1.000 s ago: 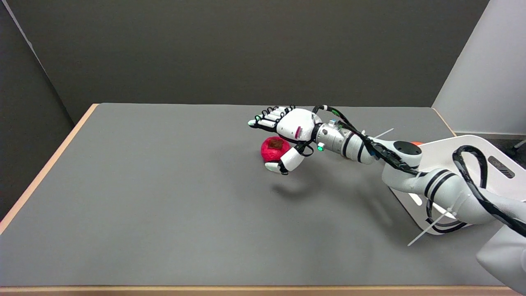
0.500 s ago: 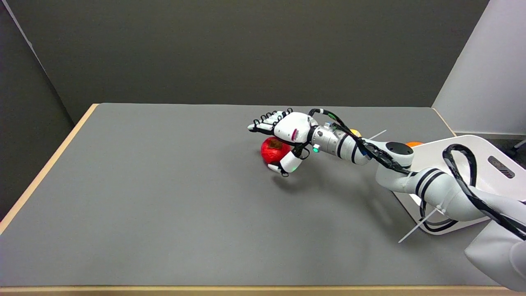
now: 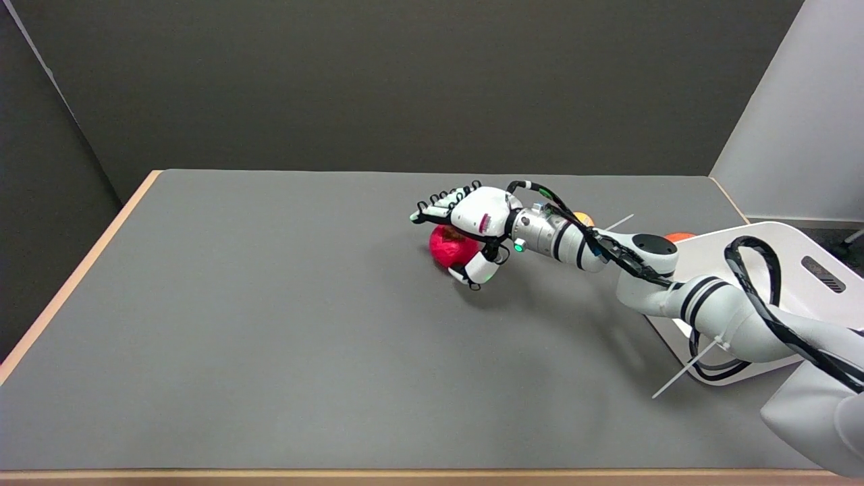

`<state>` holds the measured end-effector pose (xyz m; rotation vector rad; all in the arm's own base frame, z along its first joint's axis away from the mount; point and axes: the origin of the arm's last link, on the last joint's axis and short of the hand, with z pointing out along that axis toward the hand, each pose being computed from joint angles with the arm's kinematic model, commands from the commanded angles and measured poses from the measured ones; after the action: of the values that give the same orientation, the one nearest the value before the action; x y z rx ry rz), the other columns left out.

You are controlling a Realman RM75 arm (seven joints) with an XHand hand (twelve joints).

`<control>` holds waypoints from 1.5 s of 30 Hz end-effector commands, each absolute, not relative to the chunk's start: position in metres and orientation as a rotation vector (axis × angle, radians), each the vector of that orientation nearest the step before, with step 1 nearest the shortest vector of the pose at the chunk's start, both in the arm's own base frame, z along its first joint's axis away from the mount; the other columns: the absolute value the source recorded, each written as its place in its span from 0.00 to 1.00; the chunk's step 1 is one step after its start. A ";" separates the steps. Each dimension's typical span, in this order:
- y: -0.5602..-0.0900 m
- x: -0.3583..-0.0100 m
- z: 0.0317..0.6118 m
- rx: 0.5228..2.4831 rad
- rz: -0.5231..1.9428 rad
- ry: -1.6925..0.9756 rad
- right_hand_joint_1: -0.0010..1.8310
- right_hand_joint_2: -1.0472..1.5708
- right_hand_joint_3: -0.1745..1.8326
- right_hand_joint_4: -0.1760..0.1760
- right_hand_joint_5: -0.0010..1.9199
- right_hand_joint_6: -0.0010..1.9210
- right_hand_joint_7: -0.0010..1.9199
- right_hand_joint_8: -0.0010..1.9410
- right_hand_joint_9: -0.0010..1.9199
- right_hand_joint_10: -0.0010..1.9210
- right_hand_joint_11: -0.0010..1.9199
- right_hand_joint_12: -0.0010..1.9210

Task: Pick up tomato.

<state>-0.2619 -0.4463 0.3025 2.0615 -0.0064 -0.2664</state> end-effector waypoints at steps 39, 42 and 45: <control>-0.440 -0.221 0.306 2.124 -0.097 0.057 0.73 0.83 0.20 0.00 0.30 0.89 0.41 0.64 0.40 0.72 0.38 0.83; -0.438 -0.202 0.307 2.140 -0.047 0.103 0.73 0.83 0.20 0.00 0.30 0.89 0.42 0.64 0.40 0.72 0.39 0.83; -0.435 -0.181 0.307 2.150 -0.003 0.165 0.73 0.82 0.23 0.00 0.30 0.89 0.42 0.65 0.41 0.73 0.39 0.84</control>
<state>-0.2433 -0.4409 0.3062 2.0967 0.0295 -0.1920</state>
